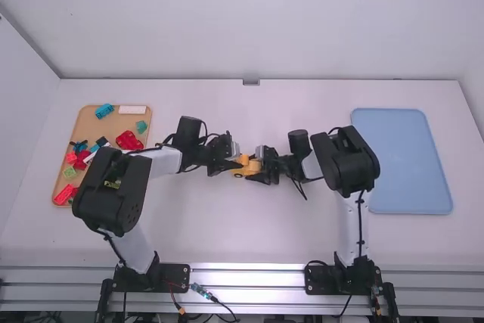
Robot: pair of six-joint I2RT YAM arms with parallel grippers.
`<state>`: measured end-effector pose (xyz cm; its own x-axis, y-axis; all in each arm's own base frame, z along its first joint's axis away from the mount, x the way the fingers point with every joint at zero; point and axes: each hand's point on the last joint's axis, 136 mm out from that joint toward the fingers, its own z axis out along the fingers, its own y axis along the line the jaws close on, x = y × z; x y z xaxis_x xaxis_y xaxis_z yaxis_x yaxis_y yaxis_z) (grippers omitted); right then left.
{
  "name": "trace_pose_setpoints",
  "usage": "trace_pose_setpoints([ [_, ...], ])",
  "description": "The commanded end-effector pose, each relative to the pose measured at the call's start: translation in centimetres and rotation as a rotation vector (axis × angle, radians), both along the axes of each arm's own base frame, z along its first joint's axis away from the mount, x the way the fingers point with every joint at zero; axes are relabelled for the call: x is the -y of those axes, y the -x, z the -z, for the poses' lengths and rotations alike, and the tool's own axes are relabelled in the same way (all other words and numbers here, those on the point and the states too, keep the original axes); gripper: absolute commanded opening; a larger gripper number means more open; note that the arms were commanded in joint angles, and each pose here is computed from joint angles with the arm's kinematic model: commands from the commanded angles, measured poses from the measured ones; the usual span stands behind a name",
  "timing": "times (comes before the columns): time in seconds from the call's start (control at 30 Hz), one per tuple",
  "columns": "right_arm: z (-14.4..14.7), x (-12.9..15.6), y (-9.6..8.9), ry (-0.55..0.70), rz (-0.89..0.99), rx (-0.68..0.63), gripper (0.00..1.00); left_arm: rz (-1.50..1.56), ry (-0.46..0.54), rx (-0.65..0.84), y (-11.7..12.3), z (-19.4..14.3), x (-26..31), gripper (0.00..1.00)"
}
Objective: Assemble lego blocks to make yellow taxi
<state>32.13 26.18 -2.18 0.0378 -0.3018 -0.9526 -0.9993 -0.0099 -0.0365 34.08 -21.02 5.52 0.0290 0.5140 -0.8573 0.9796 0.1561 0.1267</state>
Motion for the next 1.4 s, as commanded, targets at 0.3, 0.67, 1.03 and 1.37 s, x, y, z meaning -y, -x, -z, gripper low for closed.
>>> trace_pose_setpoints([
  [0.3,0.7,0.4,1.0,-0.012,-0.033,0.015,0.43,0.063,0.029,-0.029,1.6,0.1,1.3,0.02],
  [0.67,0.7,0.6,1.3,-0.019,-0.059,0.013,0.39,0.05,-0.004,-0.055,1.5,2.2,2.2,0.02],
  [1.03,0.6,0.6,1.6,-0.027,-0.09,0.013,0.39,0.051,-0.004,-0.053,1.5,2.3,2.2,0.02],
  [1.37,0.6,0.5,1.7,-0.025,-0.091,0.017,0.39,0.063,-0.004,-0.048,1.7,2.2,2.6,0.02],
])
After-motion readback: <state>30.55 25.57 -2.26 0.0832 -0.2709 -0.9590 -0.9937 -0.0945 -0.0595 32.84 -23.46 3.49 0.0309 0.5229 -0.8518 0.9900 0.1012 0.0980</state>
